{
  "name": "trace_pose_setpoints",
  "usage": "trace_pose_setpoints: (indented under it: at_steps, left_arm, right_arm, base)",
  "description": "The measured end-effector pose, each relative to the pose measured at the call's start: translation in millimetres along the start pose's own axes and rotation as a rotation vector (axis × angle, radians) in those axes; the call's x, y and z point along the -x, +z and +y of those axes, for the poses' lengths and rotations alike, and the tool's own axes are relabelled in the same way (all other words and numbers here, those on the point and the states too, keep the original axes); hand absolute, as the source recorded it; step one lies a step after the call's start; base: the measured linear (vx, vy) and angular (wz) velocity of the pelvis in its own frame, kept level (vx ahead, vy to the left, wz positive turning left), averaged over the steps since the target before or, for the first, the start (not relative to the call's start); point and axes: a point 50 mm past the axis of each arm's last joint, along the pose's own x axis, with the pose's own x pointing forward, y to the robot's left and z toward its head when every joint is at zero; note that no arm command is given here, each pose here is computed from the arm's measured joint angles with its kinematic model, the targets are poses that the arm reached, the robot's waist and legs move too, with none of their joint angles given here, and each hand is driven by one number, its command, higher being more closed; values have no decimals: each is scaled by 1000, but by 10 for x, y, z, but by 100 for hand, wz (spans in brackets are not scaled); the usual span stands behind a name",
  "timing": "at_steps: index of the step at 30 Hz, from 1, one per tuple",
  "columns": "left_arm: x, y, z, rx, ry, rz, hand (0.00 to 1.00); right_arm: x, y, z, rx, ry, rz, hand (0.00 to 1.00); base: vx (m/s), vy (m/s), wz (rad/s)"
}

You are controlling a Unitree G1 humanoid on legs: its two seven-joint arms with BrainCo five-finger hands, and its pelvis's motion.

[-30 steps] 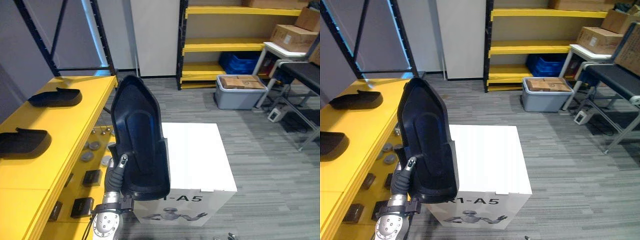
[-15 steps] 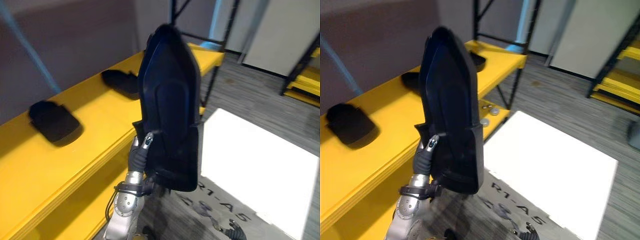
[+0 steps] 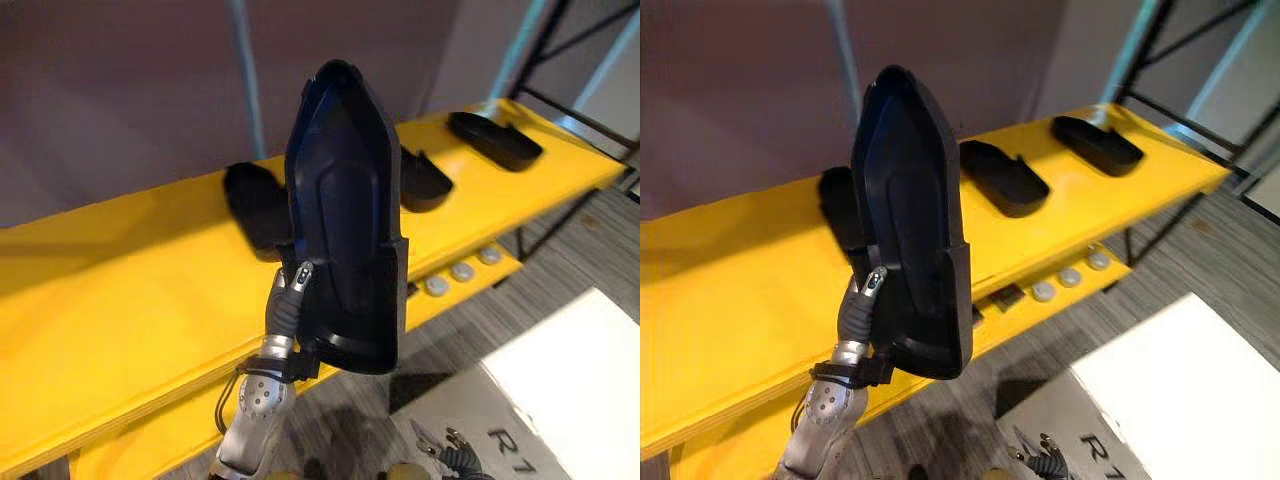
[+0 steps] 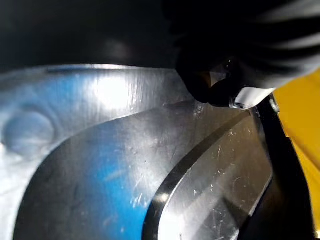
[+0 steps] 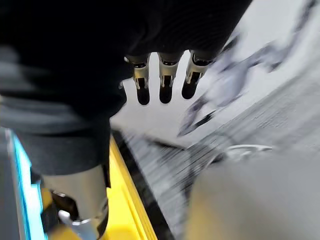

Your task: Walk over and take plastic housings, then place them on the shelf

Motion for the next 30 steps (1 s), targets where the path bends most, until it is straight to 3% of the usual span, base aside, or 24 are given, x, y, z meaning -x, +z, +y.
trace_pose_setpoints:
  at_steps: [5, 11, 21, 30]
  left_arm:
    - [117, -39, 36, 11, 31, 33, 100]
    - [209, -31, 34, 84, 70, 47, 100]
    - [215, -149, 15, 77, 42, 96, 100]
    - [-38, 41, -54, 82, 40, -23, 100]
  right_arm:
    - [81, -18, 52, -5, 9, -30, 0]
    - [118, 53, 360, 5, 109, -68, 0]
    - [51, -5, 297, 35, 91, -17, 0]
    - [-43, 15, 33, 72, -8, 15, 0]
  base:
    - [257, -75, 80]
    - [244, -125, 3]
    - [78, -13, 19]
    - [26, 301, 40]
